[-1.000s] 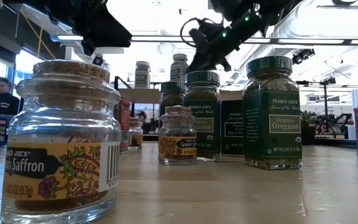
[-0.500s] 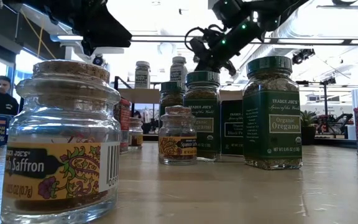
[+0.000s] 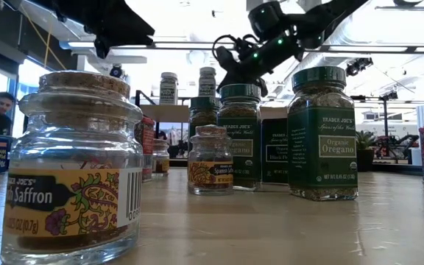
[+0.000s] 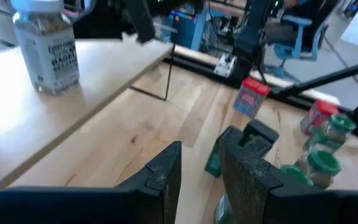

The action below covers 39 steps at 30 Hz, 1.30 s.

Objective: Shelf spices
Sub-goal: Put the white seasoning bottle on the shelf aligned with the other white seasoning bottle

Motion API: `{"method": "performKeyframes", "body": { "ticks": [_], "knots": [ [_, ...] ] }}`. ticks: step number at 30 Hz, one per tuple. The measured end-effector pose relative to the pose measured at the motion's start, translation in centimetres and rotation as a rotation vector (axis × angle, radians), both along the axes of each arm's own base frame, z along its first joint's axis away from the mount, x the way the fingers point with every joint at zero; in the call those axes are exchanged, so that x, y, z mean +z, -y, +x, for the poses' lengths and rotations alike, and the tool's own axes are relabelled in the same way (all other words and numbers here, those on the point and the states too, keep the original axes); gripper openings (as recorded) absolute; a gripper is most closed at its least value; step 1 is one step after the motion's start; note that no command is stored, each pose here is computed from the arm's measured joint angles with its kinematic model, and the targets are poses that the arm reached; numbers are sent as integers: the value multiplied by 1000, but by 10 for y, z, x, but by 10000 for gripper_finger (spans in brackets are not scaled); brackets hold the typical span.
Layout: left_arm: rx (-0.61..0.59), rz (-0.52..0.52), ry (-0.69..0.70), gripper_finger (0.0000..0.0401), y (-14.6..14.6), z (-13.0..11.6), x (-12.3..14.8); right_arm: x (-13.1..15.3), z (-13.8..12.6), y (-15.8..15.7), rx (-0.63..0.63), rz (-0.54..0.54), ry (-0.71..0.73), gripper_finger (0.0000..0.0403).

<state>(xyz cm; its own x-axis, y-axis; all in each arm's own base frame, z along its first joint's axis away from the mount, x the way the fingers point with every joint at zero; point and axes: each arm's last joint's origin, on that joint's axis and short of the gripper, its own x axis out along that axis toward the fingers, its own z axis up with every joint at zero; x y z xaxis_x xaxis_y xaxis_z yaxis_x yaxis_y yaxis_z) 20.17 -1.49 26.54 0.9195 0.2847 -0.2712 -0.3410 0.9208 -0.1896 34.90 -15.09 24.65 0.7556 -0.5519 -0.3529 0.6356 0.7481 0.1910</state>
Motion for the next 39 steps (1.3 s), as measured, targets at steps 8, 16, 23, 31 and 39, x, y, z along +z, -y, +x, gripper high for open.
{"method": "performKeyframes", "body": {
  "ticks": [8,16,23,31,39],
  "knots": [
    [28,4,37,106,-2,-8,7,-9,10,8,52,14,91,16],
    [74,12,-4,106,-3,-10,4,-22,21,0,45,49,114,16],
    [88,18,-31,106,-4,-12,1,-21,26,-18,-18,7,92,16],
    [112,14,-53,106,-5,-19,1,-21,31,-38,-77,-17,11,3],
    [132,21,-50,106,-6,-23,3,-23,37,-36,-44,-39,55,0]
  ]
}}
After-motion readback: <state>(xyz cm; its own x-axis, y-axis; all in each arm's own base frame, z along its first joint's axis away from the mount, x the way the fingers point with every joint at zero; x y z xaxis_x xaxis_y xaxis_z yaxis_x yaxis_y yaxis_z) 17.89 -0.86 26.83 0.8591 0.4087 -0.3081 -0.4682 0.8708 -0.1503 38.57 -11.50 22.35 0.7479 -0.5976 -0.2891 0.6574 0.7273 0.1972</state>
